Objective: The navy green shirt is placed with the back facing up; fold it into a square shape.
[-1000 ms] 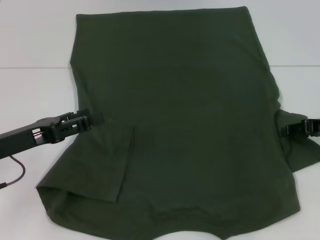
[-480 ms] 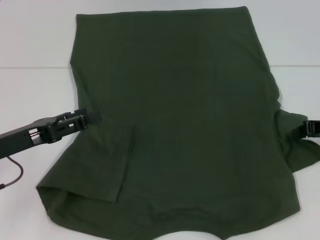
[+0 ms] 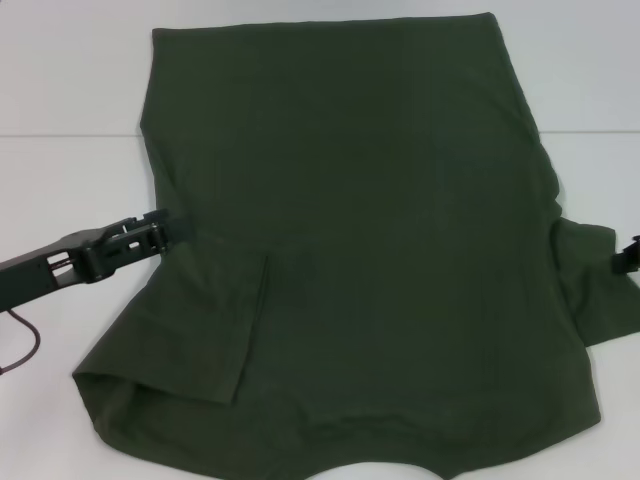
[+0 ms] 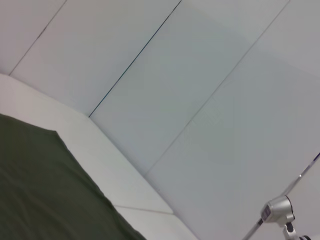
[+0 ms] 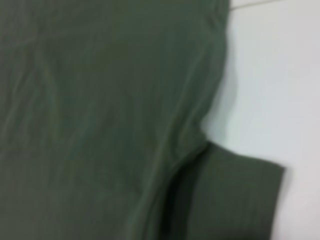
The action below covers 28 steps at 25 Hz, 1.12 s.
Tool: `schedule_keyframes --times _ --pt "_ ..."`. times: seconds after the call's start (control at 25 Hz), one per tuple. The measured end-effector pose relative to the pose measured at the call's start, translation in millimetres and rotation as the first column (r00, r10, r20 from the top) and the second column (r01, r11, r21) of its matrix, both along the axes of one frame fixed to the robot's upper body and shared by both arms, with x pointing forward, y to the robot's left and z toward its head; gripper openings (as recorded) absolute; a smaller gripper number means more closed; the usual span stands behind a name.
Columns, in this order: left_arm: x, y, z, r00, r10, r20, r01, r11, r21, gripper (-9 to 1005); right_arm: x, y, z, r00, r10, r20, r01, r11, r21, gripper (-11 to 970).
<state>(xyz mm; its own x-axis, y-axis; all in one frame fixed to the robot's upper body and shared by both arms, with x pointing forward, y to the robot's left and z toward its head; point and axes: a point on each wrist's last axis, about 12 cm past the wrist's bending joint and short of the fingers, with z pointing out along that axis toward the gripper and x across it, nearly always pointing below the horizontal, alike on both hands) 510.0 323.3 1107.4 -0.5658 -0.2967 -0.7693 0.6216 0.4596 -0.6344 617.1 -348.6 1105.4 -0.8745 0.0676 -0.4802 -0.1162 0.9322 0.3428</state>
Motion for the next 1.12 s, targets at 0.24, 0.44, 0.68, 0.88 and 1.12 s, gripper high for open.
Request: schedule_keyframes --times 0.24,0.44,0.68,0.88,1.12 --pt "-6.1 7 3.6 1.0 0.017 0.022 -0.016 0.999 -0.039 829 -4.9 -20 7.5 0.997 -0.073 0.022 0.074 0.997 -0.011 28" --pt "-10.7 13 5.7 0.998 0.041 0.037 -0.039 0.997 -0.066 829 -7.2 -32 10.7 0.993 -0.112 0.023 0.112 0.993 -0.018 28" --pt "-13.8 18 7.6 0.998 0.055 0.035 -0.052 0.995 -0.091 829 -5.5 -47 18.8 0.987 -0.158 0.034 0.159 0.987 -0.026 28" --pt "-14.4 18 7.8 0.998 0.051 0.025 -0.048 0.994 -0.101 828 1.2 -50 28.5 0.985 -0.164 0.058 0.166 0.986 -0.035 28" --pt "-15.2 17 8.4 0.999 0.042 0.021 -0.04 0.993 -0.111 828 7.3 -49 36.4 0.985 -0.154 0.073 0.157 0.987 -0.036 29"
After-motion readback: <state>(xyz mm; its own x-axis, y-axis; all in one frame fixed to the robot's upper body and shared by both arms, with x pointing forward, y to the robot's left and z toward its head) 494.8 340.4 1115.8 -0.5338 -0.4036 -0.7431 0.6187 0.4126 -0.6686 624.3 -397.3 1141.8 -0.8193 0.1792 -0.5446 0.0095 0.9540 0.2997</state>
